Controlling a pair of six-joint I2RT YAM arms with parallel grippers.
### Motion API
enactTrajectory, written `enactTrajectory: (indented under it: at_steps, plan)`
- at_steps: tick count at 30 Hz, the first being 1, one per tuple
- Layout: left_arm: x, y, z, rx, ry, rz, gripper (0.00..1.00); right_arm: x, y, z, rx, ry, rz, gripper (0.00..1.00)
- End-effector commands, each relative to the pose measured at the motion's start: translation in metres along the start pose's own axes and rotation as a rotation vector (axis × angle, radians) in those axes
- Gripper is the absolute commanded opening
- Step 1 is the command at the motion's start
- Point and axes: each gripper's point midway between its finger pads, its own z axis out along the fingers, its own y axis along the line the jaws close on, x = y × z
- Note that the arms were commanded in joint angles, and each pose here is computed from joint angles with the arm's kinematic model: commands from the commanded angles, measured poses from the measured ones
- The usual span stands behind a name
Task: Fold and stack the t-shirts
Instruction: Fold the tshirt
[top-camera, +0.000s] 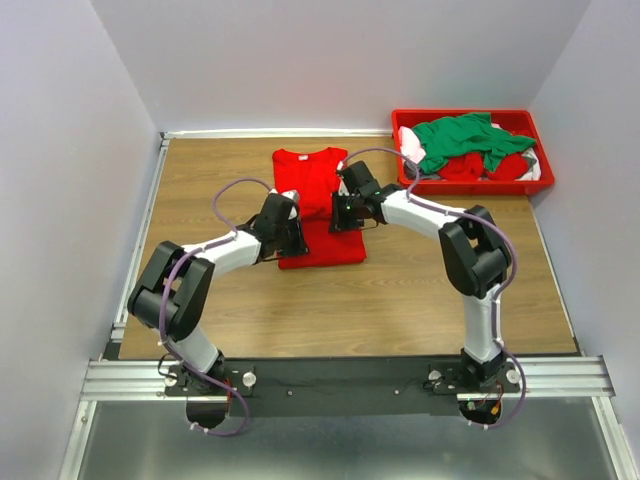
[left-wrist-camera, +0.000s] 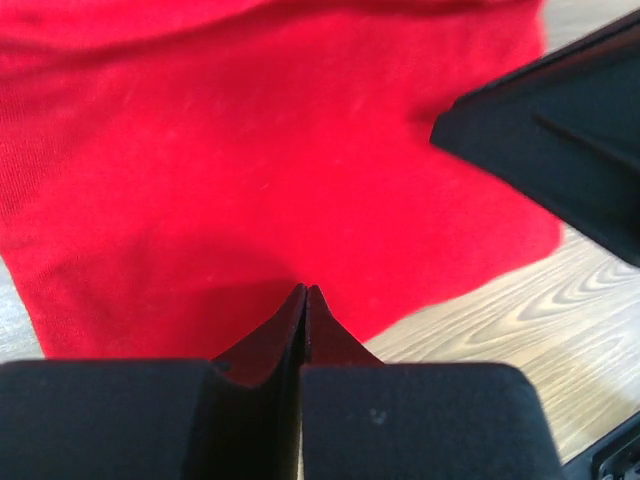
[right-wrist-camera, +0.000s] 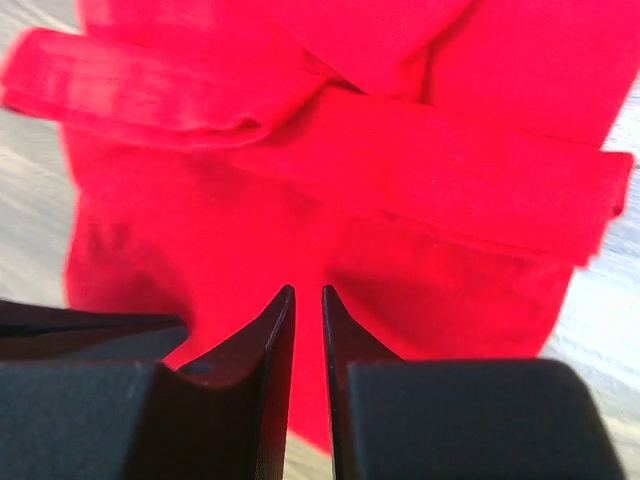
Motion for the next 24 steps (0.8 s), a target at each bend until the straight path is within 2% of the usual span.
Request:
enactTrajectory:
  at_steps: [1,7,12,15,17,20,24]
  plan:
    - [0.0,-0.005,0.006,0.037,-0.005,-0.008,0.07,-0.002,0.005,0.018,-0.028,0.002,0.006,0.23]
    - [0.018,0.004,0.013,0.023,0.043,-0.012,0.08,-0.026,-0.008,0.041,0.028,-0.043,-0.018,0.24]
    - [0.033,0.01,0.009,0.025,0.074,-0.023,0.08,-0.078,-0.042,0.047,0.083,-0.139,0.023,0.25]
    - [0.036,0.01,0.004,0.028,0.072,-0.027,0.08,-0.119,-0.054,0.052,0.085,-0.212,0.026,0.3]
    - [0.029,0.005,-0.001,0.039,0.047,-0.028,0.09,-0.152,-0.046,0.042,0.035,-0.273,0.028,0.34]
    - [0.008,-0.008,-0.017,0.066,-0.031,-0.027,0.2,-0.174,-0.024,0.009,-0.067,-0.309,0.044,0.43]
    - [-0.018,-0.016,-0.038,0.072,-0.145,-0.038,0.25,-0.143,0.002,-0.034,-0.203,-0.238,0.077,0.47]
